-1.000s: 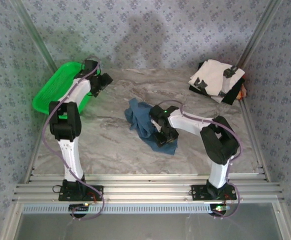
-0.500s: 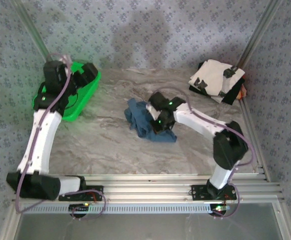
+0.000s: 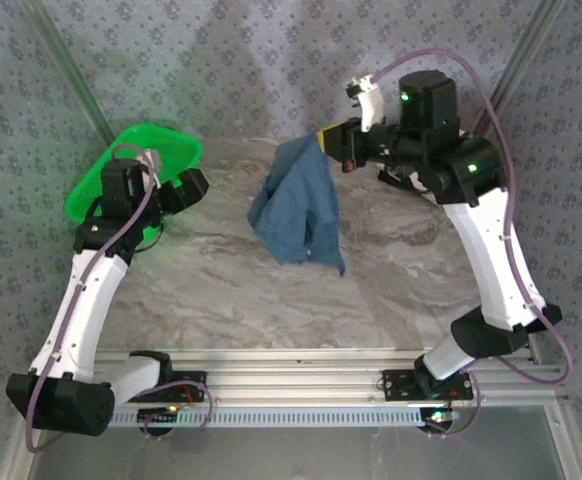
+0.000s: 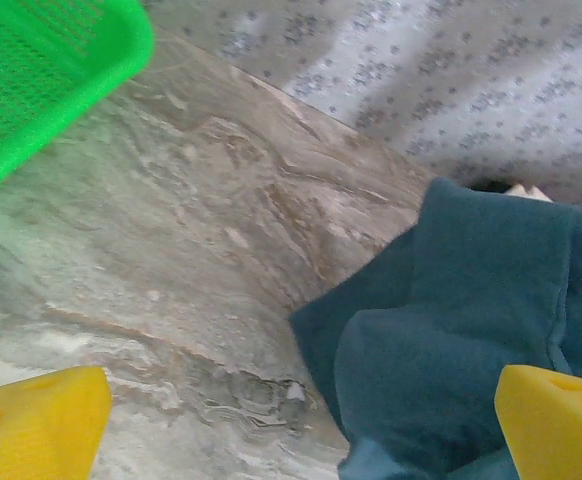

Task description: Fold and stack the t-shirts

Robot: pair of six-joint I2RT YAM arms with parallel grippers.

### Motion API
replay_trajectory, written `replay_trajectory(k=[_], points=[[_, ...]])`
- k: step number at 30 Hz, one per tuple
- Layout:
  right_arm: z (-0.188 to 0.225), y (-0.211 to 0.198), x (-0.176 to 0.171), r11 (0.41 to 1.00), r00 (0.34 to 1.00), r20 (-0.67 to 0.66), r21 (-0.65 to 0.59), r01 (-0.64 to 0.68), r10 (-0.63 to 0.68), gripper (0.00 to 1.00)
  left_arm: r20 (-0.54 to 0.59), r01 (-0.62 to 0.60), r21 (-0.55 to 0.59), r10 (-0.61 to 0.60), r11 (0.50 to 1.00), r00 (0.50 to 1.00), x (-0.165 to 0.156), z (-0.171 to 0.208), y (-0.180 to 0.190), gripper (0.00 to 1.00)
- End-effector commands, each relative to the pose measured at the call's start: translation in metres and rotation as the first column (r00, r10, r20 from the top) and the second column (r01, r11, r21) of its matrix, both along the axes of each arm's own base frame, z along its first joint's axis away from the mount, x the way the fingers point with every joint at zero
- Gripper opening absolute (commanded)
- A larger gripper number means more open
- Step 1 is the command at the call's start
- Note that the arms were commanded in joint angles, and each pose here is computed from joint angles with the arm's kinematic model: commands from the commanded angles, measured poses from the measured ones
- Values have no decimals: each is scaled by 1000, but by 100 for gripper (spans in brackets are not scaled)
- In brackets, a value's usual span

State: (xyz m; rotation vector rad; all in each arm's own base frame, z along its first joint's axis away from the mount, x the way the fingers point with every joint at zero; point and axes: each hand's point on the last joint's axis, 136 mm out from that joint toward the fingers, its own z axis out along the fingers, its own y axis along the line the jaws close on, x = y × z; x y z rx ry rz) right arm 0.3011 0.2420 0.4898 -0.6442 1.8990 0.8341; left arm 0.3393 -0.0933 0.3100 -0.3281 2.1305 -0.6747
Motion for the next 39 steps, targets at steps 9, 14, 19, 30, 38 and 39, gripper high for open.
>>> replay_trajectory(k=[9, 14, 19, 30, 38, 39], points=[[-226, -113, -27, 937, 736, -583, -253, 240, -345, 0, -66, 210, 14, -209, 978, 976, -14, -55, -73, 99], [-294, -141, -29, 903, 568, -708, -258, 343, -419, 0, -222, 306, -12, -301, 952, 927, -25, -105, -113, 99], [-317, -167, -24, 848, 494, -695, -365, 383, -522, 0, -401, 396, -122, -410, 910, 819, -43, -154, -162, 96], [-321, -167, -24, 860, 496, -709, -347, 374, -502, 0, -523, 476, -223, -517, 851, 678, -49, -206, -234, 80], [-324, -166, -24, 866, 501, -712, -341, 366, -492, 0, -557, 491, -244, -535, 836, 635, -49, -225, -262, 65], [-324, -166, -23, 866, 502, -711, -340, 367, -492, 0, -559, 492, -243, -535, 836, 633, -49, -227, -264, 61]])
